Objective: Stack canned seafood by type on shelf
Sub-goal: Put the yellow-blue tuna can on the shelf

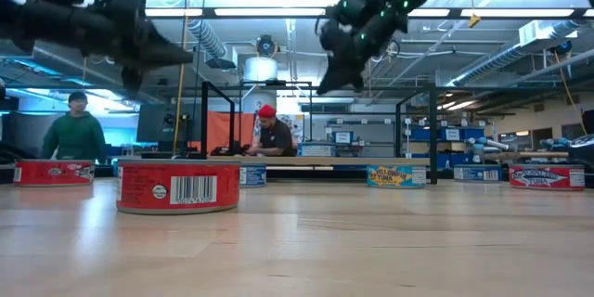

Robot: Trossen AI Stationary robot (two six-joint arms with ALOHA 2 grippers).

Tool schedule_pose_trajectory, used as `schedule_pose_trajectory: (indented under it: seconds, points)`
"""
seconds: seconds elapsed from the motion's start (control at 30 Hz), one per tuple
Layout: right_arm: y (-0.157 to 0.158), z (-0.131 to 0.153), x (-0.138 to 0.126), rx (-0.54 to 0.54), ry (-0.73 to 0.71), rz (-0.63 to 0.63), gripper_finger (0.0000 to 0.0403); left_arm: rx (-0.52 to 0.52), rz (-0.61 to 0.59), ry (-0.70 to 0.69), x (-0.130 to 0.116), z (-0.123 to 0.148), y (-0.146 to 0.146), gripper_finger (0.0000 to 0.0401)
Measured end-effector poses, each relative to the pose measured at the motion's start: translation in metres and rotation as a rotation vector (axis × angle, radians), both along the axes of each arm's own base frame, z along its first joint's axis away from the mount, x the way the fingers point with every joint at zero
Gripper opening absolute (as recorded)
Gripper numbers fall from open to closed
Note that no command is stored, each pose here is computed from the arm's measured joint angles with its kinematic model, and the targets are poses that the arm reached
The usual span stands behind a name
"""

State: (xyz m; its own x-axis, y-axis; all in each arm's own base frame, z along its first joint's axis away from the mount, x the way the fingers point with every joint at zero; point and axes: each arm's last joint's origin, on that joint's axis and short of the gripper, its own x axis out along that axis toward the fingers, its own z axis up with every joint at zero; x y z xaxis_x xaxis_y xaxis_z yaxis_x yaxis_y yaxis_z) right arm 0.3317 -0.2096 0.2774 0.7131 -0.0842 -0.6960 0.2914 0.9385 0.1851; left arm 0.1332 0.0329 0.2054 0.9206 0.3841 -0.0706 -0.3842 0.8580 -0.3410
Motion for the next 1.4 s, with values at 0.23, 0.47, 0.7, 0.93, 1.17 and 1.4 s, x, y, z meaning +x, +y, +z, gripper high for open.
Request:
schedule_pose_trajectory:
  seconds: [0.23,0.47,0.7,0.93,1.17,1.4]
  points:
    - [0.030,0.023,0.011,-0.092,-0.076,0.049,0.0004,0.091,-0.090,-0.013,0.002,0.032,-0.002,0.0006]
    - [0.050,0.031,0.026,-0.112,-0.166,0.092,0.0004,0.107,-0.105,0.142,-0.003,0.056,-0.003,0.0006]
    - [0.069,0.041,0.041,-0.143,-0.281,0.141,0.0003,0.092,-0.155,0.177,-0.010,0.078,-0.006,0.0006]
    - [0.083,0.043,0.047,-0.143,-0.307,0.173,0.0003,0.060,-0.225,0.167,-0.015,0.095,-0.009,0.0006]
    - [0.098,0.046,0.055,-0.132,-0.371,0.195,0.0003,0.061,-0.225,0.164,-0.016,0.099,-0.010,0.0006]
    - [0.122,0.025,0.062,-0.029,-0.457,0.181,0.0003,0.062,-0.223,0.165,-0.016,0.099,-0.009,0.0006]
